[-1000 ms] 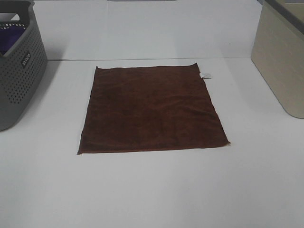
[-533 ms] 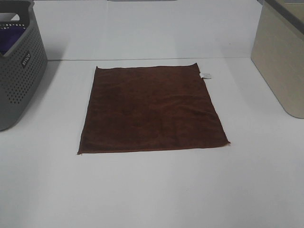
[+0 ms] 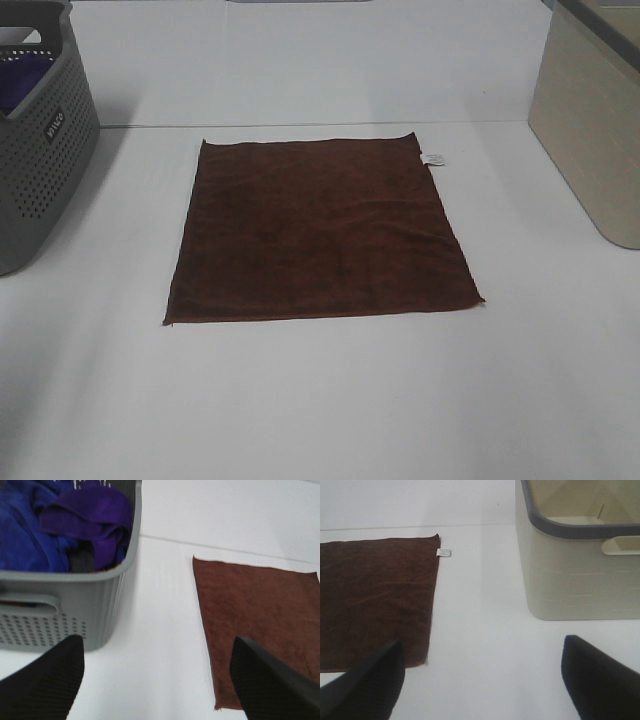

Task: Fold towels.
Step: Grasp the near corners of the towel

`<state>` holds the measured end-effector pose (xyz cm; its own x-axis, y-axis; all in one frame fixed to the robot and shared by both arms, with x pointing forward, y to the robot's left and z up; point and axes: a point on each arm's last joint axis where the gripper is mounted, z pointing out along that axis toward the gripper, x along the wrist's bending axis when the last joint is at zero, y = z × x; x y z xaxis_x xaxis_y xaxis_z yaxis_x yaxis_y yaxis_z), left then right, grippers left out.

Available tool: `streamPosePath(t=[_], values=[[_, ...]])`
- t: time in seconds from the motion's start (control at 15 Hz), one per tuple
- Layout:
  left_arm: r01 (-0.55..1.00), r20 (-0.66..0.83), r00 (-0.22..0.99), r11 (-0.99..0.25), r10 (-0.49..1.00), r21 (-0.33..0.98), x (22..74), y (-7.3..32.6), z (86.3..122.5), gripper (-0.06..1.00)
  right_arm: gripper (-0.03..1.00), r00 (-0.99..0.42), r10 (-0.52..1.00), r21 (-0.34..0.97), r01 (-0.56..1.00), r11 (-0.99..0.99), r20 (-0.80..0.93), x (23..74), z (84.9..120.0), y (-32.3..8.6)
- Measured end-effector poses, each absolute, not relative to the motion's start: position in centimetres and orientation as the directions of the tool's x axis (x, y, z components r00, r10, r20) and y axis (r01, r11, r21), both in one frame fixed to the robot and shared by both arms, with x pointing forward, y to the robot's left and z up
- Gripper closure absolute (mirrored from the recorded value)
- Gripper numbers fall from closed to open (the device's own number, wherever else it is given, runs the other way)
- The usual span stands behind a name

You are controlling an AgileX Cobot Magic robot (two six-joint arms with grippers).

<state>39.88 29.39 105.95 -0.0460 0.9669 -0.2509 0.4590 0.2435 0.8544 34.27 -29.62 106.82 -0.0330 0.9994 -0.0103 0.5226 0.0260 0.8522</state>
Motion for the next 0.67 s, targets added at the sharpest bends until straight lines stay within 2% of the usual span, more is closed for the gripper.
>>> streamPosePath(t=[0.13,0.33,0.4,0.67], values=[[0.557,-0.294,-0.094,0.295,0.951,0.776,41.8,29.2,103.9,0.18,0.18,-0.032,0.999,0.807,0.591,-0.008,0.032,36.2,105.8,-29.4],[0.679,-0.378,-0.185,0.396,0.907,0.618,44.6,28.7,101.3,0.18,0.2,0.006,0.985,0.653,0.748,-0.119,0.172,39.8,103.4,-28.6],[0.739,-0.399,-0.22,0.42,0.89,0.528,45.6,28.4,99.9,0.18,0.2,0.008,0.976,0.572,0.81,-0.134,0.217,41.5,102.9,-28.2],[0.798,-0.436,-0.302,0.475,0.848,0.371,47.6,27.8,97.0,0.18,0.2,0.011,0.956,0.424,0.895,-0.14,0.293,45.8,101.5,-27.3]])
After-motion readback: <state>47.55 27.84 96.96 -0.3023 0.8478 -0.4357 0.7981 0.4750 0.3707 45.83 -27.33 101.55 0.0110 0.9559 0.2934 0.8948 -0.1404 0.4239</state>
